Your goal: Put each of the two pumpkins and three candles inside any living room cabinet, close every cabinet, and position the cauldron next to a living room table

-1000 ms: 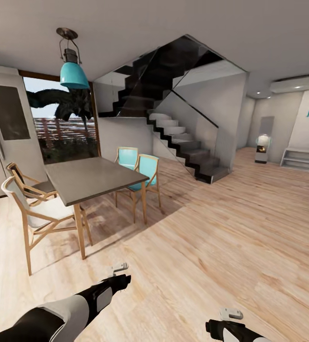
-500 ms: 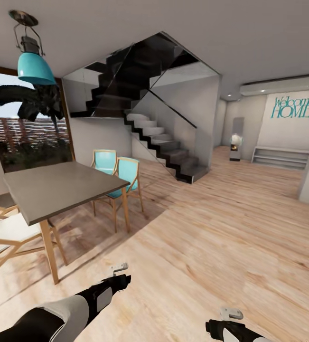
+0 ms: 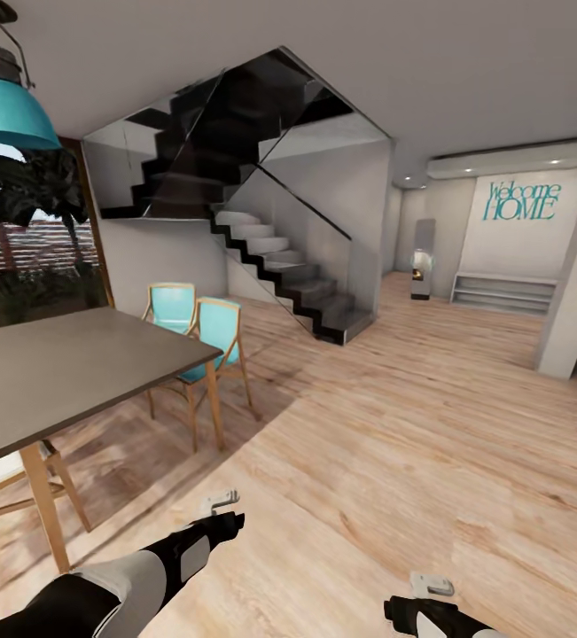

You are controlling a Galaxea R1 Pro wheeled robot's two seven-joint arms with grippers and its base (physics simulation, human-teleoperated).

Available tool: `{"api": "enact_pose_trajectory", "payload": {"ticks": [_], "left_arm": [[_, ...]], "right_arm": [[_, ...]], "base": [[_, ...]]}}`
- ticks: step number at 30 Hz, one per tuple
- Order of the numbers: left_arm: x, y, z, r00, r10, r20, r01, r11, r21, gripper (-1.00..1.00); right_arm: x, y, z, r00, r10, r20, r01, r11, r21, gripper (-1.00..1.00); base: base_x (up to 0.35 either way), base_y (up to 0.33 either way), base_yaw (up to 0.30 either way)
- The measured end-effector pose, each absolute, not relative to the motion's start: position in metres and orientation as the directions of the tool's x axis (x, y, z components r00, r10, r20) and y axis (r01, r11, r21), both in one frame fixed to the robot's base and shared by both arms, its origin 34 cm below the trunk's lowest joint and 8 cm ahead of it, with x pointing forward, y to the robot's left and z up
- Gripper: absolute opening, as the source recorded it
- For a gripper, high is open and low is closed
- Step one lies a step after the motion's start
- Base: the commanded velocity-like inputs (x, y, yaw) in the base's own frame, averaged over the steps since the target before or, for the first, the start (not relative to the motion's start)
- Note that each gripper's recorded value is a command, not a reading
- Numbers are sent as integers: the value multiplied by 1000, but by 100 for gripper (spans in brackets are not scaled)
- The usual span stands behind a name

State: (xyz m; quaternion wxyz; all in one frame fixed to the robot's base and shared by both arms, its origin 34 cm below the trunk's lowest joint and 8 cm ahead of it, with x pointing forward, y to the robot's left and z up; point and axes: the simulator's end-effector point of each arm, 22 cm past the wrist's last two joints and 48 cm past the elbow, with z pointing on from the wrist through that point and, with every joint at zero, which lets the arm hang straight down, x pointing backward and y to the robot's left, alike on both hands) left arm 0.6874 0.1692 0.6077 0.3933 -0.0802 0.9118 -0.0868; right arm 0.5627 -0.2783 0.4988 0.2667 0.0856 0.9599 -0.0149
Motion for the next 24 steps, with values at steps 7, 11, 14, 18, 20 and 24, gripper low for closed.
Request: {"api": "enact_pose_trajectory", "payload": {"ticks": [7, 11, 14, 18, 20, 24], "left_arm": [[687, 169, 607, -679, -215, -702, -78, 972, -221, 100], [687, 169, 606, -680, -215, -702, -78, 972, -221, 100], [687, 169, 606, -680, -215, -701, -79, 972, -221, 100], [687, 169, 605, -682, -215, -700, -79, 972, -221, 100], [687, 169, 604, -682, -215, -699, -79, 972, -221, 100], [686, 169, 603, -683, -215, -698, -80, 972, -221, 100]], "right_arm": [[562, -278, 498, -844, 157, -514, 173, 985, 17, 100], [562, -278, 498, -844, 157, -512, 173, 985, 17, 100], [562, -278, 497, -845, 157, -512, 173, 985, 17, 100], [561, -278, 497, -846, 157, -510, 172, 985, 17, 100], [561, -278, 496, -846, 157, -509, 172, 985, 17, 100], [561, -278, 495, -847, 157, -508, 172, 985, 17, 100]], "base": [[335, 0, -279], [335, 0, -291], [335, 0, -292], [335, 0, -292], [335, 0, -292], [335, 0, -292]]}}
